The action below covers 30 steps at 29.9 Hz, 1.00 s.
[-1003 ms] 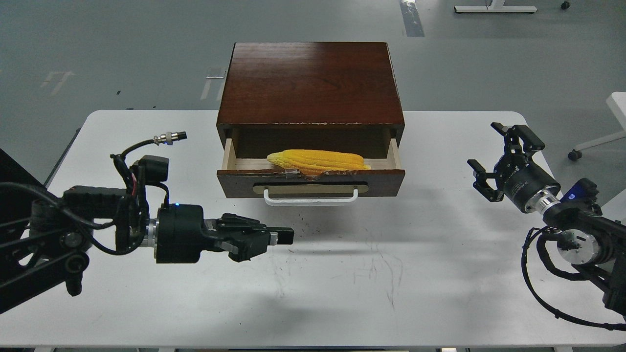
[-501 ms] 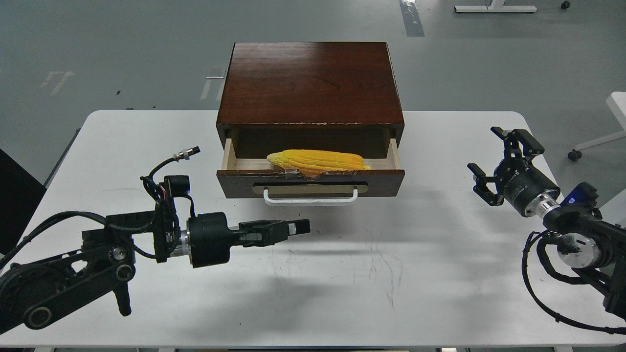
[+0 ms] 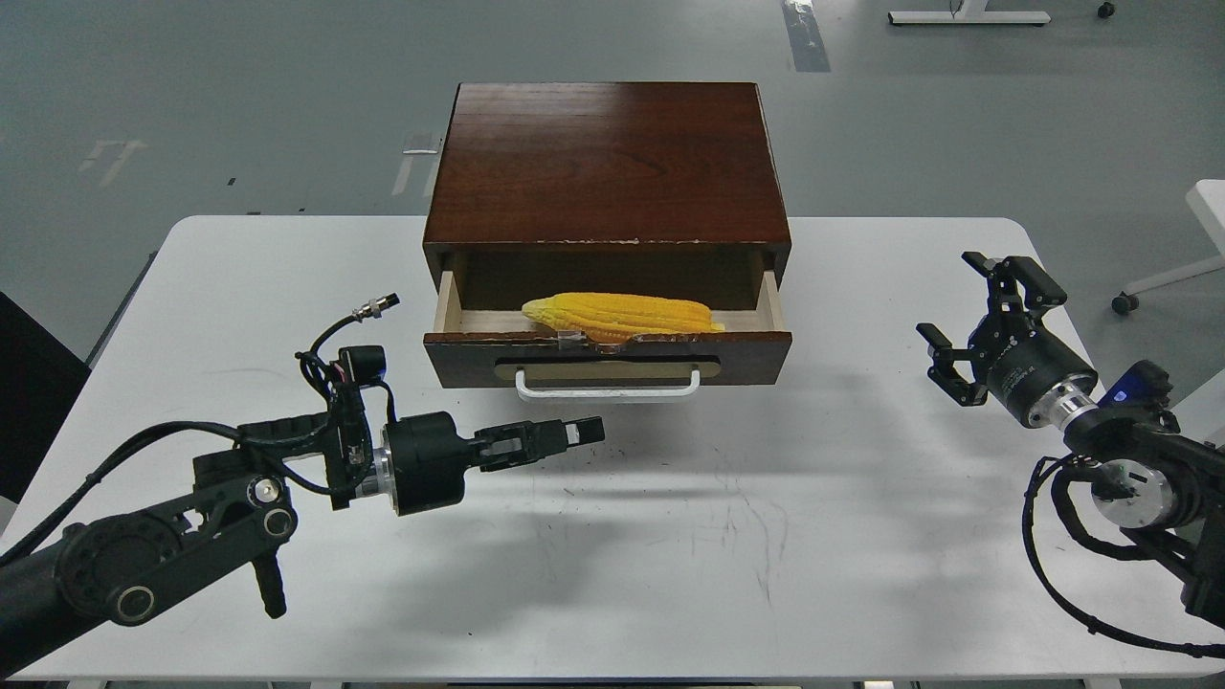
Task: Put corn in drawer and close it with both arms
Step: 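Move the left gripper to the front of the open drawer, then push the drawer front with the left gripper into the chest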
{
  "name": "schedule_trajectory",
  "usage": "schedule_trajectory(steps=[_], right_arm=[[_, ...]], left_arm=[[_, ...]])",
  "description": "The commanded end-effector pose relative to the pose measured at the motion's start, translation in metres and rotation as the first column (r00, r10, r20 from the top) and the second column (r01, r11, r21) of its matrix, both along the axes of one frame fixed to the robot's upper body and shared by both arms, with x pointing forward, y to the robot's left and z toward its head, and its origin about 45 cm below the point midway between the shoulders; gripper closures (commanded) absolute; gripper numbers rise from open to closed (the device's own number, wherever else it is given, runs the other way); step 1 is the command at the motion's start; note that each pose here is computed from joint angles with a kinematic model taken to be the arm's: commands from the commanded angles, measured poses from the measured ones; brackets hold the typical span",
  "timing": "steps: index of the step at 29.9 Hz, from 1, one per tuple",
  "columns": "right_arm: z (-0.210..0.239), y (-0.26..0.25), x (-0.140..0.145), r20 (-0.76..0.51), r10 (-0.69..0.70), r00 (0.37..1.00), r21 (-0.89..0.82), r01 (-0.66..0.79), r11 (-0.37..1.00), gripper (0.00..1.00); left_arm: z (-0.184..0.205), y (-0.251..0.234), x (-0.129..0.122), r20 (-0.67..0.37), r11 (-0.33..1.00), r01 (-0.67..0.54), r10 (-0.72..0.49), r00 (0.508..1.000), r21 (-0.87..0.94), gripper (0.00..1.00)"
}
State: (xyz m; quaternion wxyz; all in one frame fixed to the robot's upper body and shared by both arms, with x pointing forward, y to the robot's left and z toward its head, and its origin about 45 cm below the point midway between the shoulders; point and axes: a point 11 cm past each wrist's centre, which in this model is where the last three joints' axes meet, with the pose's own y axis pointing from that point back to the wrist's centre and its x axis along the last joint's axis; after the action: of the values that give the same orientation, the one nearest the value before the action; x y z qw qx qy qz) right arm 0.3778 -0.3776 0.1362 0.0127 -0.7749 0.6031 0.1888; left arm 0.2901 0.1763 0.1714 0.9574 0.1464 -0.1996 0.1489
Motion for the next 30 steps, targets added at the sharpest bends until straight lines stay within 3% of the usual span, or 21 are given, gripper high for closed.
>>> schedule_trajectory(steps=[1, 21, 30], right_arm=[[-0.002, 0.0, -0.002, -0.005, -0.001, 1.0, 0.0, 0.001, 1.0, 0.01], [-0.004, -0.001, -0.004, -0.011, -0.001, 1.0, 0.002, 0.001, 1.0, 0.01], [-0.008, -0.001, -0.008, -0.021, -0.003, 1.0, 0.003, 0.003, 1.0, 0.01]], left_arm=[[0.001, 0.0, 0.004, 0.003, 1.0, -0.005, 0.005, 1.0, 0.002, 1.0], [-0.002, 0.001, 0.024, 0.004, 0.998, -0.055, 0.055, 0.998, -0.003, 1.0], [0.004, -0.001, 0.047, 0.001, 0.994, -0.104, 0.104, 0.995, -0.031, 1.0]])
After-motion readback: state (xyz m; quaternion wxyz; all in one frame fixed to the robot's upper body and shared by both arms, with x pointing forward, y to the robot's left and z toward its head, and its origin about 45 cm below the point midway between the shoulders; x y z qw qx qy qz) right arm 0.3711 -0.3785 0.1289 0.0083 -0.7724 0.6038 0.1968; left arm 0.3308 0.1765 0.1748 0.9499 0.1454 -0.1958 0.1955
